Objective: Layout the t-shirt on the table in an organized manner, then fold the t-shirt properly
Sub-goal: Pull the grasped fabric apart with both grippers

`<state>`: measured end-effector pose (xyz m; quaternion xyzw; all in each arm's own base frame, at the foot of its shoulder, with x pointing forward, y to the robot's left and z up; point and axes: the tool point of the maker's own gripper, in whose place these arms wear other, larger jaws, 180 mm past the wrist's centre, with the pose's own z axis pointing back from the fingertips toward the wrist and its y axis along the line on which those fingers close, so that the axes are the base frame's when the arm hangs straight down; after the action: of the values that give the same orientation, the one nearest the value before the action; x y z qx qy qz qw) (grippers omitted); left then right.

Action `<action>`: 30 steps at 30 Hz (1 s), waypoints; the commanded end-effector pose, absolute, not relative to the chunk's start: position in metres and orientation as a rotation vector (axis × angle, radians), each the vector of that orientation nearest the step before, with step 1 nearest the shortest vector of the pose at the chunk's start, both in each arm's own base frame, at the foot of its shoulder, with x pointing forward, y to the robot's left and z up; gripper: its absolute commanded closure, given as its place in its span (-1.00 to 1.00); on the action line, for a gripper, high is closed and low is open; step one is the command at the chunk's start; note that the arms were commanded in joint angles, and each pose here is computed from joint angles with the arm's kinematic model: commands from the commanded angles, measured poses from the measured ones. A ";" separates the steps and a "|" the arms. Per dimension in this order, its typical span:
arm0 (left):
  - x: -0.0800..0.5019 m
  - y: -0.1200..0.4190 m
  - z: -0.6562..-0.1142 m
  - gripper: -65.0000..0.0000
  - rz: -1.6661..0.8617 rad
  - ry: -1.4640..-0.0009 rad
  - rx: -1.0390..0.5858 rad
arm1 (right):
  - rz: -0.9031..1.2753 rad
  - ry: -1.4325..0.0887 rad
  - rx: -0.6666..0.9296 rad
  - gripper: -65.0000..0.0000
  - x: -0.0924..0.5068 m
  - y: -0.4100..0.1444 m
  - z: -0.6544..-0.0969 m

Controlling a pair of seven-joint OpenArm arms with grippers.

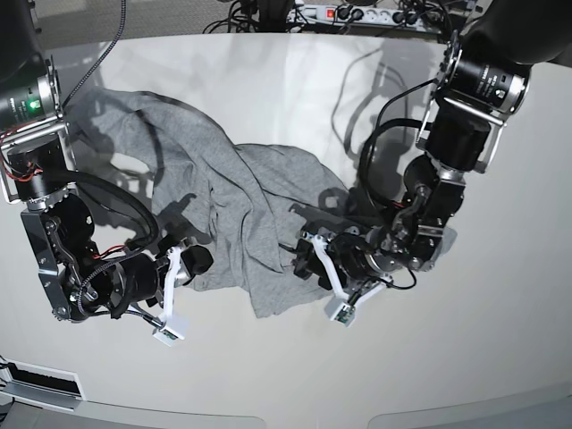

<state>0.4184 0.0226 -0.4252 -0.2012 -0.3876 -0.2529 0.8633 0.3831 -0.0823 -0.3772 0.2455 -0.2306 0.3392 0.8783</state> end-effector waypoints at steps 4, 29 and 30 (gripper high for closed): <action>0.429 0.027 -0.430 0.08 -0.484 -0.861 -0.415 | 0.717 -0.540 0.515 0.22 0.398 -0.082 -0.357; 0.437 -0.026 -0.335 1.00 -0.656 -0.965 -0.523 | 0.646 -0.670 0.553 0.22 0.418 -0.085 -0.335; 0.436 -0.028 -0.328 1.00 -0.676 -0.970 -0.517 | 0.644 -0.673 0.552 0.22 0.419 -0.085 -0.335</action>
<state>0.4236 -0.0218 -0.3533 -0.2325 -0.4209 -0.3153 0.8182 0.4041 -0.0852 -0.3571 0.2619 -0.2892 0.3039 0.8691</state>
